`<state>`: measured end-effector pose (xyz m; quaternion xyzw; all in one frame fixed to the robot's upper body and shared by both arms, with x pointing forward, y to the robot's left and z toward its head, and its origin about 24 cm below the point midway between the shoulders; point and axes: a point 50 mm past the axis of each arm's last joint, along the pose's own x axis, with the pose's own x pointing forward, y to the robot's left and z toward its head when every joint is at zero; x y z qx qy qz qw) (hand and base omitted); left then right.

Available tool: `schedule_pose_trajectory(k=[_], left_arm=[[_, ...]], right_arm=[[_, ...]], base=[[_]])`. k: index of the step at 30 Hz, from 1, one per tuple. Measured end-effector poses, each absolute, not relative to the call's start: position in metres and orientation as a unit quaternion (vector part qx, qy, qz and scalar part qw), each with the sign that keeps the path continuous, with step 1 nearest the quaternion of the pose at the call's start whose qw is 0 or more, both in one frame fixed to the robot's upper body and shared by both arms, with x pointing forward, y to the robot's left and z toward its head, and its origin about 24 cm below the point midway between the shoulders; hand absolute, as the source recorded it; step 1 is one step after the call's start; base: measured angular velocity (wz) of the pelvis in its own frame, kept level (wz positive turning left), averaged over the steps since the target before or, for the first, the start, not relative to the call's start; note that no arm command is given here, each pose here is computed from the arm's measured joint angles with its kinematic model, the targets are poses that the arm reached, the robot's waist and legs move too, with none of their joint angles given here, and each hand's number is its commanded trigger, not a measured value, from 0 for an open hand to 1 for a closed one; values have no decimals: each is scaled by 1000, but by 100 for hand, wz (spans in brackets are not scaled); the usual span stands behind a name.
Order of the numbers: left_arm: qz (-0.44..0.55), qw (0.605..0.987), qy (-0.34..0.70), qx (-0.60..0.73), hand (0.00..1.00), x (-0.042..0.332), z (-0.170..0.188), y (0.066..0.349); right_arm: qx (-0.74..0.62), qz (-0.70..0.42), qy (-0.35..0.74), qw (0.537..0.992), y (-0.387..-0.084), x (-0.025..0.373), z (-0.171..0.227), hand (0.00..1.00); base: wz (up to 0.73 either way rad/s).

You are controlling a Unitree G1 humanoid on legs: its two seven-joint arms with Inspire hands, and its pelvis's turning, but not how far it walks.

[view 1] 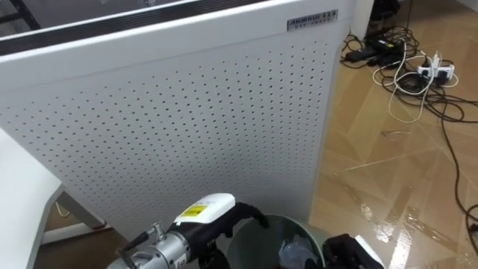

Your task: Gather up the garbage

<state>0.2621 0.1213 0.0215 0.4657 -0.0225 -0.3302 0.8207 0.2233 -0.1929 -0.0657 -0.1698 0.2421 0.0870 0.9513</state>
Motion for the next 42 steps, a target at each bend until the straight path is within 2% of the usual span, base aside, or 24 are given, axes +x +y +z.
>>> schedule_pose_trajectory(k=[14, 29, 35, 38, 42], left_arm=[[-287, 834, -47, 469, 0, 263, 16, 125], [-265, 852, -102, 439, 0, 262, 22, 114], [-248, 879, -67, 402, 0, 252, 3, 122], [-231, 899, -17, 372, 0, 236, -18, 133], [-187, 911, 93, 355, 0, 205, -60, 162]], right_arm=[[-161, 126, 248, 947, -189, 219, -68, 100], [-157, 141, 271, 939, -193, 206, -77, 100], [-153, 111, 299, 935, -205, 192, -91, 100], [-137, 75, 338, 928, -217, 175, -104, 100], [-111, 17, 395, 912, -231, 142, -123, 100]], base=[[1], [0], [-1], [-1], [1]])
